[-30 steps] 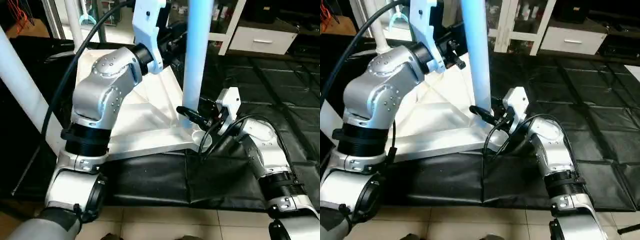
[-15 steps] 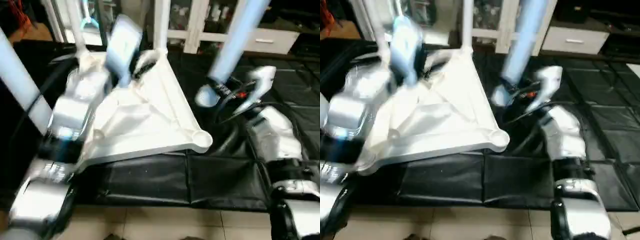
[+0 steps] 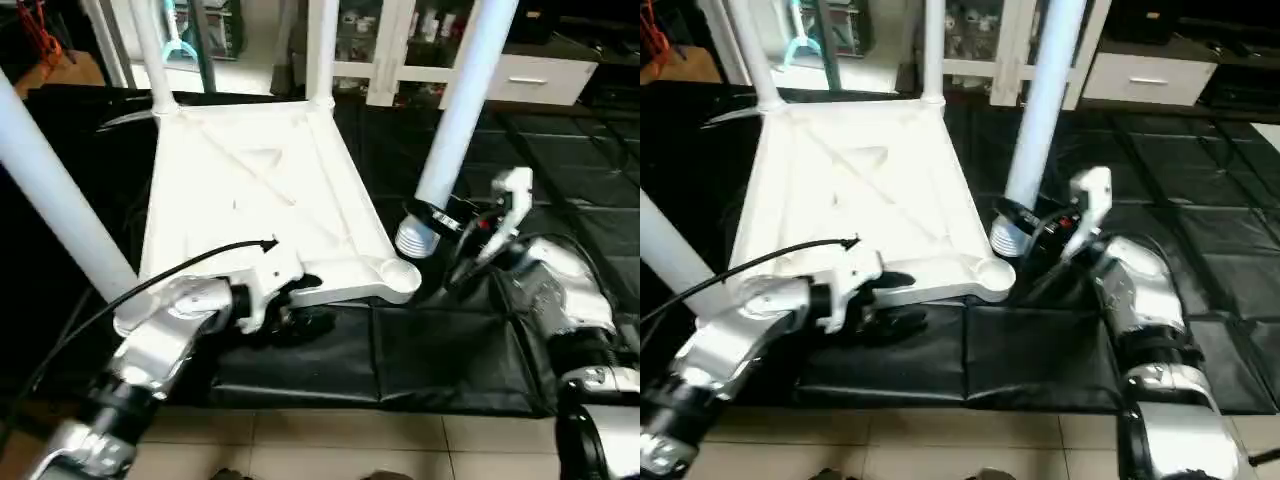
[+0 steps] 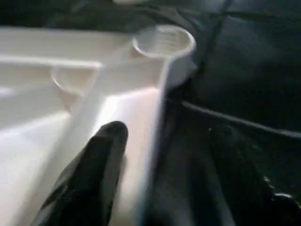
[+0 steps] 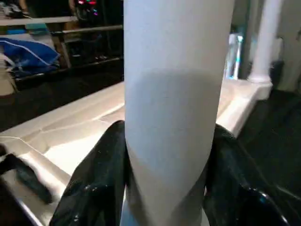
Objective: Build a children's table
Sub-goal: Insert table leg to table base
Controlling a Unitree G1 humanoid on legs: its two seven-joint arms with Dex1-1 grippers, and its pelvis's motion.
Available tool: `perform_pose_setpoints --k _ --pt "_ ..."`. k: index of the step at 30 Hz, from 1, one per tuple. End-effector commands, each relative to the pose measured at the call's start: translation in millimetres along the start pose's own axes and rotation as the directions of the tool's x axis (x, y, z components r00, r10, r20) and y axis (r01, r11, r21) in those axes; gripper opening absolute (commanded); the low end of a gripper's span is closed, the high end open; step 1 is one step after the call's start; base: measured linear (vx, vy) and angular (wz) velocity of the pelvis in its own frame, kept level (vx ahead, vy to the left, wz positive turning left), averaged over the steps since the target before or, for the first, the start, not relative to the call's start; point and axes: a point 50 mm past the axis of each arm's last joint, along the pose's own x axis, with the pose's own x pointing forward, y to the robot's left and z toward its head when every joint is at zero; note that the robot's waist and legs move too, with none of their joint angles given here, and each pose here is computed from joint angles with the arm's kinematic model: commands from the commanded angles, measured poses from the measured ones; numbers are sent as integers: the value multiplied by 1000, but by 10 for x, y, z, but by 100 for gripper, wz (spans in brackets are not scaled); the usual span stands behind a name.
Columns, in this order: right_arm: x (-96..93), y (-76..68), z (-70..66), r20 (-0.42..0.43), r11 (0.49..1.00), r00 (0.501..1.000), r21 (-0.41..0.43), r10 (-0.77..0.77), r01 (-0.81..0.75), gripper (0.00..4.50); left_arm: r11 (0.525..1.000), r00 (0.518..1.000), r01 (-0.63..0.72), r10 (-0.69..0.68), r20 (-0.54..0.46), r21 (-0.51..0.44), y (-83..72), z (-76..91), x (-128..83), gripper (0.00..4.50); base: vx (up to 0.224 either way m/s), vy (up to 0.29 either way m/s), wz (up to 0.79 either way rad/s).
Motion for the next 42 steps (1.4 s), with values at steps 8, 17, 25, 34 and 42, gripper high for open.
perform_pose_setpoints --k 8,17,25,34,42 --pt "96 149 83 36 991 991 -41 129 -127 186 988 988 93 -76 -136 124 5 -55 11 346 0 0 0" --pt "78 248 74 43 979 978 -13 204 -204 186 981 976 131 -103 -191 145 -12 -124 -17 257 0 0 0" --pt "78 248 74 43 979 978 -13 204 -204 186 981 976 131 -103 -191 145 -12 -124 -17 175 0 0 0" --pt "78 248 74 43 979 978 -13 204 -204 186 981 976 131 -103 -191 145 -12 -124 -17 90 0 0 0" --pt "78 248 74 43 979 978 -13 204 -204 186 981 976 131 -103 -191 145 -12 -124 -17 23 0 0 0"
